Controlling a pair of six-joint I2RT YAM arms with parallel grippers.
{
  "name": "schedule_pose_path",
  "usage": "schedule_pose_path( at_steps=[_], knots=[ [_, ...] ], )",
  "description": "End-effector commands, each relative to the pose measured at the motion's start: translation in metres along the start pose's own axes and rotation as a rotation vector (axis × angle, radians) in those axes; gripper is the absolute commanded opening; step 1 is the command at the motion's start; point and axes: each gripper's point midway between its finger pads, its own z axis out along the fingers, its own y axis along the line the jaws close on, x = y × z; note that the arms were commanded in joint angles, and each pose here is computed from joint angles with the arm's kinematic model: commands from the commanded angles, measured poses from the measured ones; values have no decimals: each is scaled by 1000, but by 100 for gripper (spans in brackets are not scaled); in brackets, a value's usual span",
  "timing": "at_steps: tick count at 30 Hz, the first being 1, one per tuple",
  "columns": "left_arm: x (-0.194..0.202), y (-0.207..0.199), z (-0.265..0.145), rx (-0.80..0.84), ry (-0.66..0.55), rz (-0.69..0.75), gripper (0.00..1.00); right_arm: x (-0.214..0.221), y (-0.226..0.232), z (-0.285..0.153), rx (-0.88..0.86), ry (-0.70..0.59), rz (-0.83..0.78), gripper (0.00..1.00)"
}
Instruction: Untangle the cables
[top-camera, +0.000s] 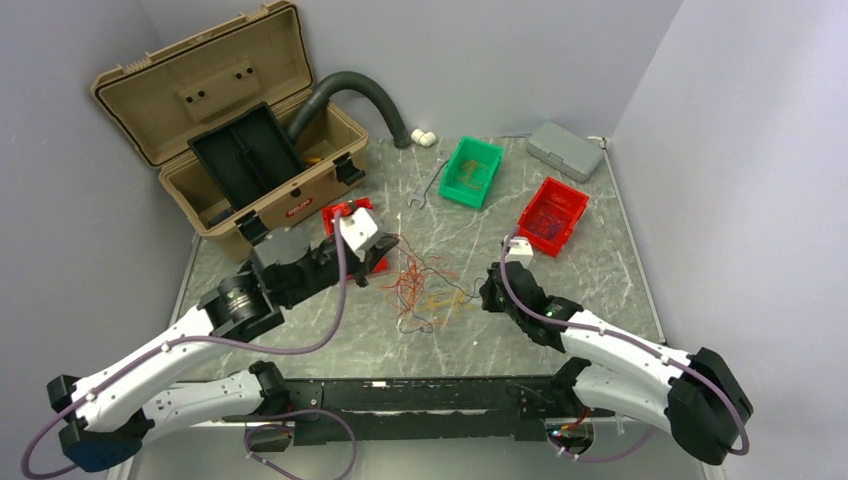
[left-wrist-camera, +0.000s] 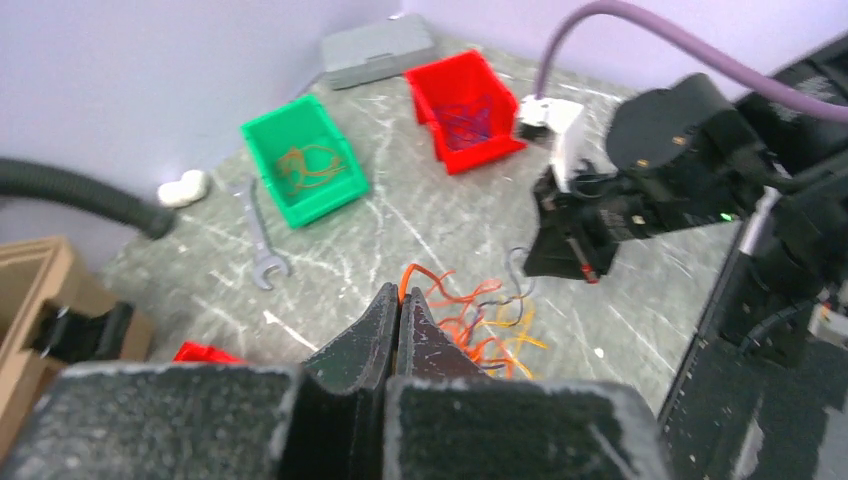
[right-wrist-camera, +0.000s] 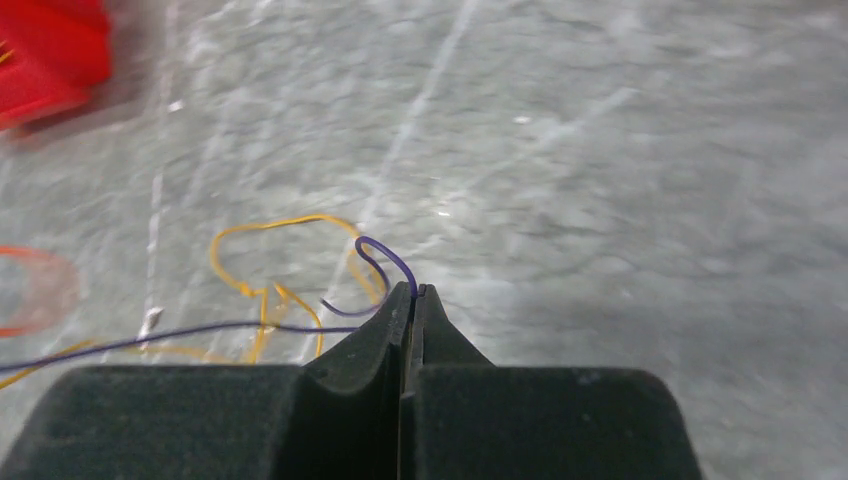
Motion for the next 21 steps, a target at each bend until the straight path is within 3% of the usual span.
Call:
schedule_pose_path(
  at_steps=[1,5,10,13,19,21],
  knots=[
    [-5,46,-19,-280,-61,-56,0,-27,-43,-20,256,-118,105,0],
    [17,68,-29,-431,-31,-99,0,-44,-57,-40,288,-234,175,0],
    [34,68,-21,-472,28,-201,0,-57,-62,-59,265,-314,210,0],
    [41,72,-18,-519,81,-252,0,-59,-63,-64,269,-310,196,0],
    [42,57,-4,-424,100,-243,0,-60,-47,-60,201,-272,142,0],
    [45,68,-10,-521,79,-325,0,-61,-35,-58,137,-256,102,1]
  ],
)
